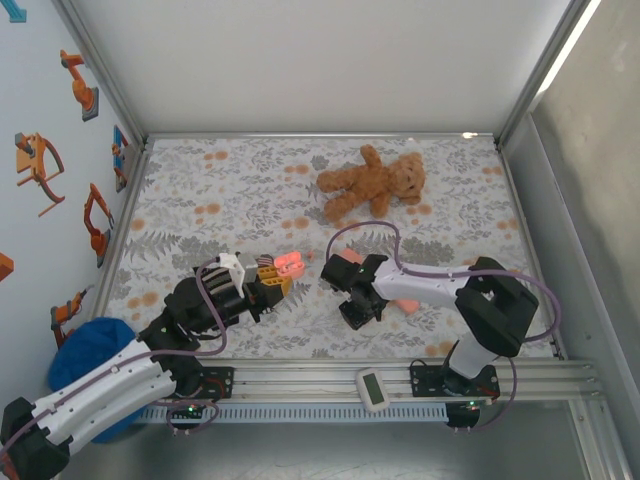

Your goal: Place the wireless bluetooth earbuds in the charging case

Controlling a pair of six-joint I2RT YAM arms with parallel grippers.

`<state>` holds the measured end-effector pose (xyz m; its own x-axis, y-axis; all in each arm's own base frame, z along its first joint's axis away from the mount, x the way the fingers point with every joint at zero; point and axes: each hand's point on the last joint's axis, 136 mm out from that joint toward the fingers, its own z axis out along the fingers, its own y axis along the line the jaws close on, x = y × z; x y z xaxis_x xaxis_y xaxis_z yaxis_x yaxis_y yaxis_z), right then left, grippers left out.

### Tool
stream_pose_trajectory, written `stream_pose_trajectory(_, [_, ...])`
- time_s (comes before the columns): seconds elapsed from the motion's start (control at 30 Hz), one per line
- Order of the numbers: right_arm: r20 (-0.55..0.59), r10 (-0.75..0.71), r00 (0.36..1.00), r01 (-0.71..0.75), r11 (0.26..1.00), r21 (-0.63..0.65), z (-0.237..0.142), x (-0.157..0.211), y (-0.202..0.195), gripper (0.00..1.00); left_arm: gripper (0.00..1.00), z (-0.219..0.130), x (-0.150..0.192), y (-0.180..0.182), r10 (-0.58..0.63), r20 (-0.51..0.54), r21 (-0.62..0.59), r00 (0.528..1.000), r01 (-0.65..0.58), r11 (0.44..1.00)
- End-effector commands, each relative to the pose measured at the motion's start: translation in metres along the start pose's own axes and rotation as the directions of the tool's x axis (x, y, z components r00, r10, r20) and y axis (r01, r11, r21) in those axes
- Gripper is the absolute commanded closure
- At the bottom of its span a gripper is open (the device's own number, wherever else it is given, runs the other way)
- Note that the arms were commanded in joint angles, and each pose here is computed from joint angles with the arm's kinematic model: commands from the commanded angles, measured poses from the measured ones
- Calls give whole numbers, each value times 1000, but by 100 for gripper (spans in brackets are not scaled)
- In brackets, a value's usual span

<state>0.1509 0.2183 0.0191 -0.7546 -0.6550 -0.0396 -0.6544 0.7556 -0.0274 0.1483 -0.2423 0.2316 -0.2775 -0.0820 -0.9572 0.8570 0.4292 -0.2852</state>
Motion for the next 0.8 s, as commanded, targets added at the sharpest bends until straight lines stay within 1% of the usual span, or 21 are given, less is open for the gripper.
stream_pose_trajectory(0.0, [-27,-23,999,23,1000,3,0,2,2,57,89,-2,-5,-2,11,20,0,1000,-11,1000])
stream_pose_trajectory(0.5, [-49,-9,999,10,1000,19,10,6,0,64,89,-3,-4,-1,9,22,-5,1000,-9,1000])
stream_pose_trajectory(0.57, [-50,-2,999,3,1000,21,11,7,-1,66,89,-3,-4,-1,11,21,-4,1000,-10,1000])
stream_pose_trajectory(0.63, [-48,3,999,-2,1000,23,11,8,-1,71,89,-2,-4,-1,9,19,-3,1000,-9,1000])
stream_pose_trajectory(0.77, [-35,13,999,-13,1000,17,10,9,-1,72,89,-2,-4,-1,9,22,-3,1000,-9,1000])
